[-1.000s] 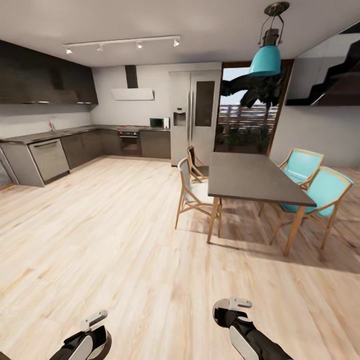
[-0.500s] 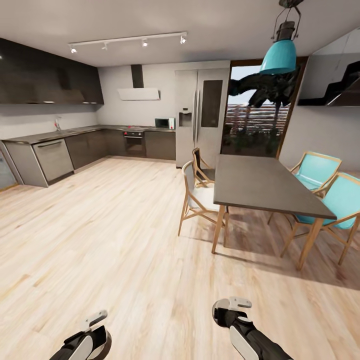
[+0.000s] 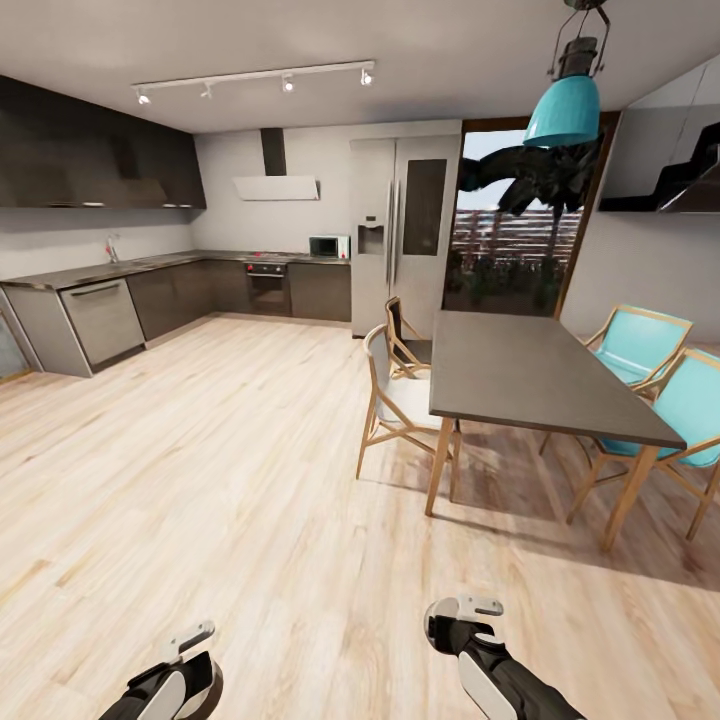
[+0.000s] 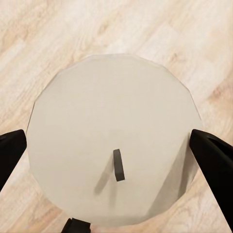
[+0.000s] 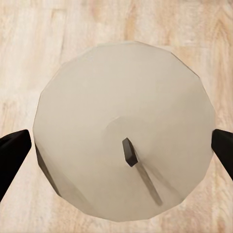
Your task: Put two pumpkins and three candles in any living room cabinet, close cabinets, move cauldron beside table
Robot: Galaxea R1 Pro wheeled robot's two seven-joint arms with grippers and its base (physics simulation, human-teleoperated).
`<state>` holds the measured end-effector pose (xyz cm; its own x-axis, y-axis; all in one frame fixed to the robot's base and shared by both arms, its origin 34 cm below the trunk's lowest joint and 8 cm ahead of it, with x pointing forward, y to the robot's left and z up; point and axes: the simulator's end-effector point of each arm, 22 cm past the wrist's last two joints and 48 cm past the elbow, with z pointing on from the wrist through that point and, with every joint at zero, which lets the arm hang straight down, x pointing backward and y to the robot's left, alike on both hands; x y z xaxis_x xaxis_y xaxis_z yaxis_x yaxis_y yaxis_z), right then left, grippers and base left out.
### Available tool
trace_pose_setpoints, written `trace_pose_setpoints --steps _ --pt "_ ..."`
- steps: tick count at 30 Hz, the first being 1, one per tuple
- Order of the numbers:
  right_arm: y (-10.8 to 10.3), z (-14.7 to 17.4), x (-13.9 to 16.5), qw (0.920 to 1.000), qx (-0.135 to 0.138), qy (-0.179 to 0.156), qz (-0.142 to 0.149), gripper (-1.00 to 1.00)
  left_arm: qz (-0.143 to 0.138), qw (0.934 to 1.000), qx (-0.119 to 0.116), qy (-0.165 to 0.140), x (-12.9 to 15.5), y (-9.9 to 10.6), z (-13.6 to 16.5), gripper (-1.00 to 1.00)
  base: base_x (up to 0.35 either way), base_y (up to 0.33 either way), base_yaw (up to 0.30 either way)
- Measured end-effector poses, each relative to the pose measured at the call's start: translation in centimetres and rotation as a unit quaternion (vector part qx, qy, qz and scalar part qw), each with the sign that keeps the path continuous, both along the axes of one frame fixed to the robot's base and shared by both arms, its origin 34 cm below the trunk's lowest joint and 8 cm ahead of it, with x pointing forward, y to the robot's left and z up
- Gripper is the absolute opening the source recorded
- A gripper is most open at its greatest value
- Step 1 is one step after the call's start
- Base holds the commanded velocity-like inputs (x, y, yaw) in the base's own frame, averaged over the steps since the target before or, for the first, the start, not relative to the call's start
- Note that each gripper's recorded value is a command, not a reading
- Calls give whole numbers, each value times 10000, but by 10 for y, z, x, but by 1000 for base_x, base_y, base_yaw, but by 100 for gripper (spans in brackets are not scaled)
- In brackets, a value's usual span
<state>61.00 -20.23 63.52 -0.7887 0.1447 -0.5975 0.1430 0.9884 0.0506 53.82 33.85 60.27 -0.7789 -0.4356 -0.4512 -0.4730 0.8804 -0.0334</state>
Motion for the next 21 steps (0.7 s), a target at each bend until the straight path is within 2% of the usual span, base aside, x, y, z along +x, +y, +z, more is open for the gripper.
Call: trace_pose_setpoints --steps 6,21 --pt "0 0 0 10000 -1 0 0 -100 1 10000 -1 1 0 0 0 -100 1 0 131" --pt "0 0 0 10000 2 3 -3 -100 1 10000 -4 4 0 0 0 -100 0 0 285"
